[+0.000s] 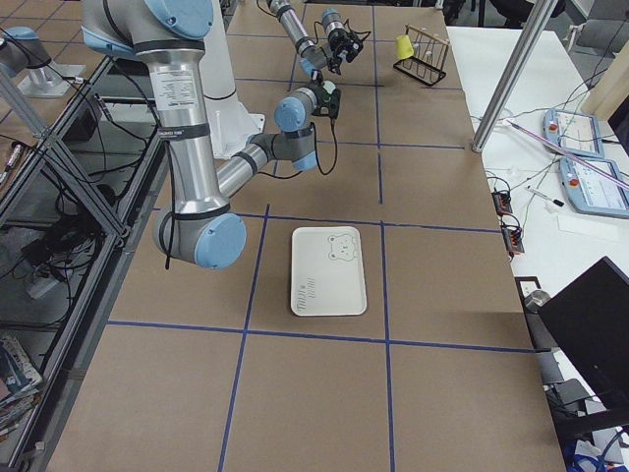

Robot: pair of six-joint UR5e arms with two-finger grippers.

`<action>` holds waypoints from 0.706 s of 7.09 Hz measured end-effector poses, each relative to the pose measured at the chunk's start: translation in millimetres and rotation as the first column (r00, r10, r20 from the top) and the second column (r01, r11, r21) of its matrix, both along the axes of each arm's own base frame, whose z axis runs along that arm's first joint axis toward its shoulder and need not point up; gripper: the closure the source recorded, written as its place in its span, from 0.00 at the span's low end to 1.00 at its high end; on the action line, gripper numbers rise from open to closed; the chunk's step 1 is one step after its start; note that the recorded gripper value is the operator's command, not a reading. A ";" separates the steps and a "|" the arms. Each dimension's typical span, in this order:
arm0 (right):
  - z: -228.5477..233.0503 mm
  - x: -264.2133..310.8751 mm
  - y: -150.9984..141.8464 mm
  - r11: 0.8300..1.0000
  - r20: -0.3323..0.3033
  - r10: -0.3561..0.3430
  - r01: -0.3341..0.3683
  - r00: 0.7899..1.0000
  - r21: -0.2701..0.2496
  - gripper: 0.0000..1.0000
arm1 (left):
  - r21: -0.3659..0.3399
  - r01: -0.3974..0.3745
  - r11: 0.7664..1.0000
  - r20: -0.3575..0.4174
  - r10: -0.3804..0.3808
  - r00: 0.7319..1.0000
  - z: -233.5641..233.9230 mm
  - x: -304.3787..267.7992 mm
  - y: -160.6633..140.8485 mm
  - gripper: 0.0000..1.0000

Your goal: Left arm grabs green cup and hands to right arm on tray

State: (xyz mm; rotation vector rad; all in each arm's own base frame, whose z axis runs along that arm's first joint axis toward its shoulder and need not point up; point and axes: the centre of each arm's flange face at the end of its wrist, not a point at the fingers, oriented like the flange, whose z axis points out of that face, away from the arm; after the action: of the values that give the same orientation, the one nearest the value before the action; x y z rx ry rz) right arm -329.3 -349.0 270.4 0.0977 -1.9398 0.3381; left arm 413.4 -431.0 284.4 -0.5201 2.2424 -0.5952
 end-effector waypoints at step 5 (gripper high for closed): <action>79.7 108.0 -109.9 0.987 -0.545 -0.010 -0.079 0.838 -0.140 0.99 | 0.185 -0.077 0.980 0.538 -0.036 0.842 23.6 -52.7 -90.5 0.00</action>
State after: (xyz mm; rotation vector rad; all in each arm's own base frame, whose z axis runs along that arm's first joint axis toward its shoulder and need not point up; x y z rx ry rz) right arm -221.3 -458.9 350.1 0.1122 -1.3390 0.4335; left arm 360.7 -521.5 308.1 -0.2310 1.7257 -0.4288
